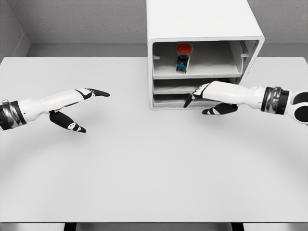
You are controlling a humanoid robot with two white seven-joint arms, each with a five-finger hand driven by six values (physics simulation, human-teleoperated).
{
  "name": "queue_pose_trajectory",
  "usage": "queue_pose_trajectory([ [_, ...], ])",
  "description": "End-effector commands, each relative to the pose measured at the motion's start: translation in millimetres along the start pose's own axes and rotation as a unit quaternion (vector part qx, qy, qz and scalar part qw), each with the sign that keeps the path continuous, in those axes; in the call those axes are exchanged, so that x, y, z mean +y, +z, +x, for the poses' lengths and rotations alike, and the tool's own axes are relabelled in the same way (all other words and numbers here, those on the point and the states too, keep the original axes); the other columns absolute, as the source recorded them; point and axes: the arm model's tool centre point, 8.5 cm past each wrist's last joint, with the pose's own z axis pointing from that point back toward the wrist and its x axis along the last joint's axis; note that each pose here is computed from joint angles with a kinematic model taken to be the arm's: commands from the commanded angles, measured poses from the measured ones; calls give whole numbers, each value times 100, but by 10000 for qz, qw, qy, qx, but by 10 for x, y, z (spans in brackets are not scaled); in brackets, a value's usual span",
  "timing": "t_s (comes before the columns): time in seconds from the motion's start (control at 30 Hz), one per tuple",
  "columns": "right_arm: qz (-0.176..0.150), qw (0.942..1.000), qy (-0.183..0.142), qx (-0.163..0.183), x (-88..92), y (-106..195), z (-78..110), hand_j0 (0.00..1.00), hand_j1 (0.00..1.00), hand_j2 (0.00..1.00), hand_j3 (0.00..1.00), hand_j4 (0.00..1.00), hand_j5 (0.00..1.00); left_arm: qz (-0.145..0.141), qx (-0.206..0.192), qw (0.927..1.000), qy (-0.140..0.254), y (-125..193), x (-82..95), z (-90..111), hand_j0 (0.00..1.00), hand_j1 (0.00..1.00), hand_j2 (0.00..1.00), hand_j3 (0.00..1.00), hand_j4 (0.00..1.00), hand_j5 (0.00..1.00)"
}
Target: Slide open multi-storey tabletop storage cabinets and put open load switch and slide close multi-storey tabletop storage cabinets
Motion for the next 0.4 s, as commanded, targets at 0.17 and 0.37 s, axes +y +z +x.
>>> queue_pose_trajectory([
  [0.17,187,9973,694,148,-216,909,474,87,87,87,87,87,87,28,-13,10000,38,4,4,4,100,100,100,100,100,100],
  [0.37,333,9942,670,776,-170,1422,394,100,100,100,100,100,100,14,11,10000,42,22,-4,-5,100,100,100,100,100,100],
])
